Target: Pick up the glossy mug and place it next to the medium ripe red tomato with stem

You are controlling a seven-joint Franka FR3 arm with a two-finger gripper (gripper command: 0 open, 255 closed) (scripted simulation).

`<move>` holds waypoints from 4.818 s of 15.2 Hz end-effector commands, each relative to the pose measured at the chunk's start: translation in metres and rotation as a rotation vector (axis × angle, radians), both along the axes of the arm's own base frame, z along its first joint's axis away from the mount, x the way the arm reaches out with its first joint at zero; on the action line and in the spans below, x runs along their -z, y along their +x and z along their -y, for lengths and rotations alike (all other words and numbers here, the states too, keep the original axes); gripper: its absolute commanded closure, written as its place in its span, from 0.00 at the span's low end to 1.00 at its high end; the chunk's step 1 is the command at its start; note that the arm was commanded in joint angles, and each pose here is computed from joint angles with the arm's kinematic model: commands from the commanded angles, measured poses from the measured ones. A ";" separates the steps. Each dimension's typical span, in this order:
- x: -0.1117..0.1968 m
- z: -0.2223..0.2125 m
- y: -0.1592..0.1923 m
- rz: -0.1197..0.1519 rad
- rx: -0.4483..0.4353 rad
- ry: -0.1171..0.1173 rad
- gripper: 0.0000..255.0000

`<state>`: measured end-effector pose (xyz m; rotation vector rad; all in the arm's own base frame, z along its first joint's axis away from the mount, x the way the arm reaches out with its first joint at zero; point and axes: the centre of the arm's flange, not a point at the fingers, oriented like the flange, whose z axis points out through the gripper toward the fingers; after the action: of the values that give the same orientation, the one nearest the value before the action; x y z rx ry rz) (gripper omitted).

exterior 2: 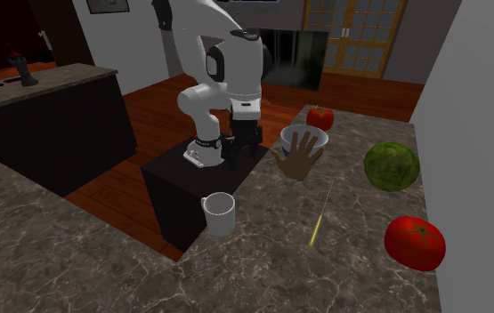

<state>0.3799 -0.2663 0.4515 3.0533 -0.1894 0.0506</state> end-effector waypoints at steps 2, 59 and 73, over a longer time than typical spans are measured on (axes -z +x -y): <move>0.025 0.031 0.004 -0.022 0.011 0.008 0.00; -0.044 0.076 0.006 -0.052 0.027 0.021 1.00; -0.076 -0.016 0.009 -0.052 0.027 0.021 1.00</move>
<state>0.3877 -0.2656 0.5295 3.0688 -0.2270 -0.0328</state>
